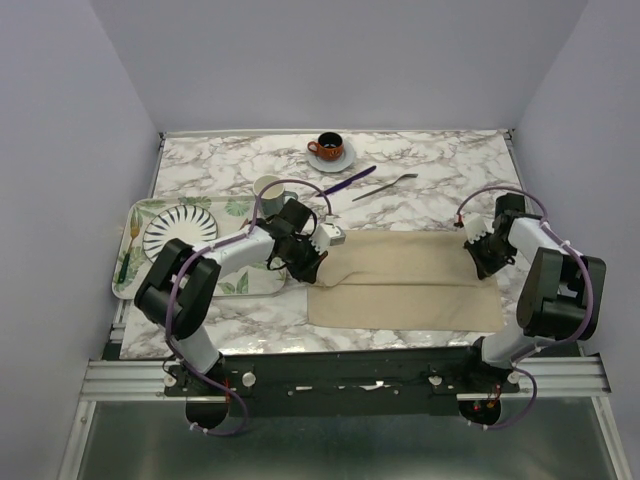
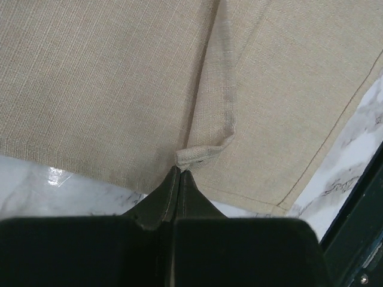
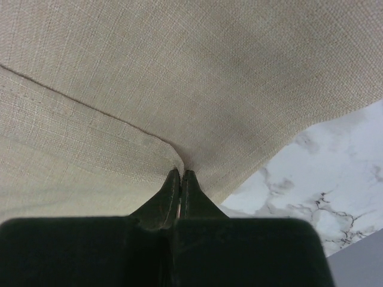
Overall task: Fold the napkin into a case and place the utensils inside
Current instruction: Fold and flatten the napkin at the center of the board.
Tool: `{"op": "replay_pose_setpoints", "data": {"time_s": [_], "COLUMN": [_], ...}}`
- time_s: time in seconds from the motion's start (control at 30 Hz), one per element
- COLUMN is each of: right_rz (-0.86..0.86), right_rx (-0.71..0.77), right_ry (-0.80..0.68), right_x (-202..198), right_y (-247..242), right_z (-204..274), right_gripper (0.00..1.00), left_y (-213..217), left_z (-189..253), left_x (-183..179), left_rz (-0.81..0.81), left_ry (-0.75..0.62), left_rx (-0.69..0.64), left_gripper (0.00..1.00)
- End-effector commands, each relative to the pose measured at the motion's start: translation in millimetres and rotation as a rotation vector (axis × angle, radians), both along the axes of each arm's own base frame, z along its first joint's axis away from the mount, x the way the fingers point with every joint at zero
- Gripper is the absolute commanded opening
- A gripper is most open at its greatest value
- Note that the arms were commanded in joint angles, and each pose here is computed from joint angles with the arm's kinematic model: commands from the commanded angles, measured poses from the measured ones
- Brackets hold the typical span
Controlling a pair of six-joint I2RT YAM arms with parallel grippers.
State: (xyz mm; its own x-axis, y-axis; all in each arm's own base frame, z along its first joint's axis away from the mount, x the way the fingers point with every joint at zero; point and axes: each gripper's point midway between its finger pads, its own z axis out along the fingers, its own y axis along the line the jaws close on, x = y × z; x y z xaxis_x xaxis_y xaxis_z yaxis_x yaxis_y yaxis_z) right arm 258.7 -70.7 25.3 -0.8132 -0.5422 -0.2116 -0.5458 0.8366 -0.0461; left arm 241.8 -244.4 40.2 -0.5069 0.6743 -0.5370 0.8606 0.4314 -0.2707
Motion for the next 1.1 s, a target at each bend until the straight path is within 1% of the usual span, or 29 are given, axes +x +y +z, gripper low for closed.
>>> {"op": "replay_pose_setpoints", "data": {"time_s": [0.0,0.13,0.17,0.2,0.23,0.3,0.4,0.43,0.53,0.6,0.7,0.73,0.87,0.9,1.07], "right_rz": [-0.017,-0.019,-0.013,-0.010,-0.005,0.012,0.039,0.047,0.067,0.072,0.059,0.052,0.023,0.020,-0.001], "right_rx": [-0.039,-0.030,-0.033,-0.037,-0.039,-0.047,-0.060,-0.062,-0.096,-0.109,-0.109,-0.108,-0.082,-0.080,-0.065], "right_ry": [-0.019,-0.046,-0.057,-0.075,-0.091,-0.111,-0.118,-0.099,-0.099,-0.070,-0.036,-0.040,0.010,0.010,0.033], "right_x": [8.2,15.7,16.7,19.8,17.2,14.3,2.9,-4.2,-10.1,-16.2,-17.8,-14.4,-13.2,-10.5,-3.4], "right_y": [-10.0,-9.2,-9.8,-10.9,-10.3,-11.0,-9.7,-9.0,-13.7,-16.2,-17.7,-18.0,-16.7,-17.0,-17.4], "right_z": [-8.2,9.7,15.1,23.0,33.1,43.3,51.9,48.9,46.7,35.7,17.7,13.9,-5.7,-7.4,-20.1], "right_gripper": [0.01,0.01,0.01,0.01,0.01,0.01,0.01,0.01,0.01,0.01,0.01,0.01,0.01,0.01,0.01], "left_y": [-6.3,-4.4,-5.3,-9.0,-7.3,-7.2,-3.5,-2.1,-2.9,-5.8,-10.1,-13.5,-13.9,-9.9,0.7], "left_z": [-3.1,7.6,16.4,30.7,38.2,59.1,69.6,69.4,63.1,51.1,32.9,30.9,10.2,-0.6,-13.8], "left_x": [10.4,12.3,15.3,13.0,9.7,6.9,-5.4,-11.8,-27.2,-38.1,-41.3,-37.5,-25.3,-22.0,4.4], "left_rz": [0.010,0.006,-0.001,-0.019,-0.026,-0.055,-0.088,-0.099,-0.145,-0.168,-0.162,-0.142,-0.104,-0.094,-0.049], "left_ry": [-0.032,-0.040,-0.051,-0.053,-0.049,-0.095,-0.102,-0.084,-0.057,-0.026,0.026,0.031,0.043,0.046,0.030], "left_rx": [-0.015,-0.023,-0.040,-0.086,-0.095,-0.129,-0.139,-0.138,-0.131,-0.112,-0.089,-0.095,-0.046,-0.007,0.046], "left_gripper": [0.00,0.00,0.00,0.00,0.00,0.00,0.00,0.00,0.00,0.00,0.00,0.00,0.00,0.00,0.00]}}
